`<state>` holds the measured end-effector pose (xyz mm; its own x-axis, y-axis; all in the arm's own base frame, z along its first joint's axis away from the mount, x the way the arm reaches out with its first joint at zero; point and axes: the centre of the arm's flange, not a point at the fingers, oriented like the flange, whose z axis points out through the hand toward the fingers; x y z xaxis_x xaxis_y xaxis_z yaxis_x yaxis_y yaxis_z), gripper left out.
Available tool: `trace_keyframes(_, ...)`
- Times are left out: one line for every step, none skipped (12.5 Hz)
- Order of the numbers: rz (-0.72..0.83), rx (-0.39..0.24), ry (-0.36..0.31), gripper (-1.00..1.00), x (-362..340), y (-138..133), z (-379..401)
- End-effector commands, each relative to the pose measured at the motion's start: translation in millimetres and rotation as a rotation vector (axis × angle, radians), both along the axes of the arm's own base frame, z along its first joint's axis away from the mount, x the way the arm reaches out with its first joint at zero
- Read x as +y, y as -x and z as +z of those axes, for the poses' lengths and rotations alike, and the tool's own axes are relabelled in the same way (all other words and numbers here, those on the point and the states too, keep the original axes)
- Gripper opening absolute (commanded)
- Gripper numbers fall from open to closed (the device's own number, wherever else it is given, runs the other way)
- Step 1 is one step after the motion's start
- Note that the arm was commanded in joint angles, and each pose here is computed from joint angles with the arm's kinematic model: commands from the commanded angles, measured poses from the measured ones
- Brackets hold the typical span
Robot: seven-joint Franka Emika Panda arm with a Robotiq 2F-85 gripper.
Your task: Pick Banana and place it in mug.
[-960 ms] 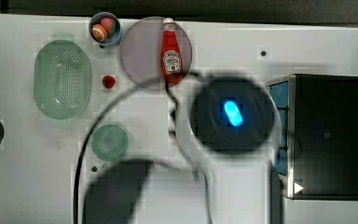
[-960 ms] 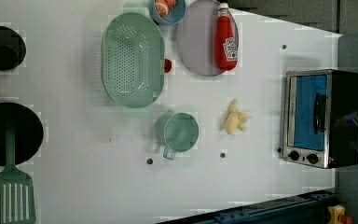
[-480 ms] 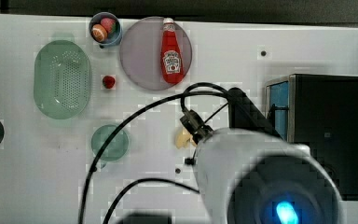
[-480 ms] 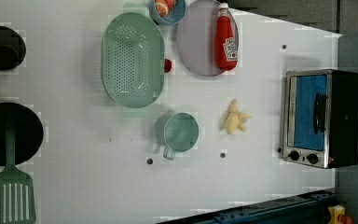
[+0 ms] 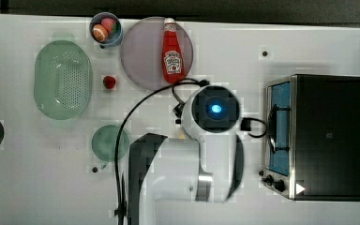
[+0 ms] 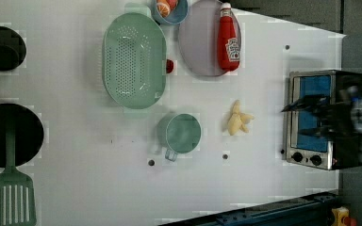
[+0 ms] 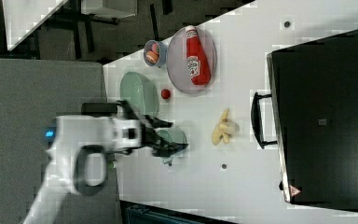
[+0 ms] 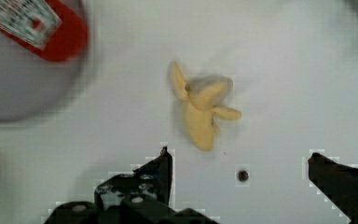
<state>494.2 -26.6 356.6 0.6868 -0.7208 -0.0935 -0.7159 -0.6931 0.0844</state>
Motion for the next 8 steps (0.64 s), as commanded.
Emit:
trace_keyframes(0.074,-0.033,0.011,1.0,6,11,-48)
trace_keyframes(0.09,-0.021,0.009,1.0,6,13,-70)
trace_keyframes(0.175,-0.025,0.001,1.0,6,12,-103)
trace_keyframes(0.236,-0.035,-0.004,1.0,6,10,-121)
trace_keyframes(0.275,-0.044,-0.006,1.0,6,9,-137)
trace_keyframes(0.277,-0.049,-0.004,1.0,5,9,-153)
trace_keyframes(0.278,-0.057,-0.002,1.0,5,9,-166)
trace_keyframes(0.28,-0.061,-0.001,1.0,5,9,-178)
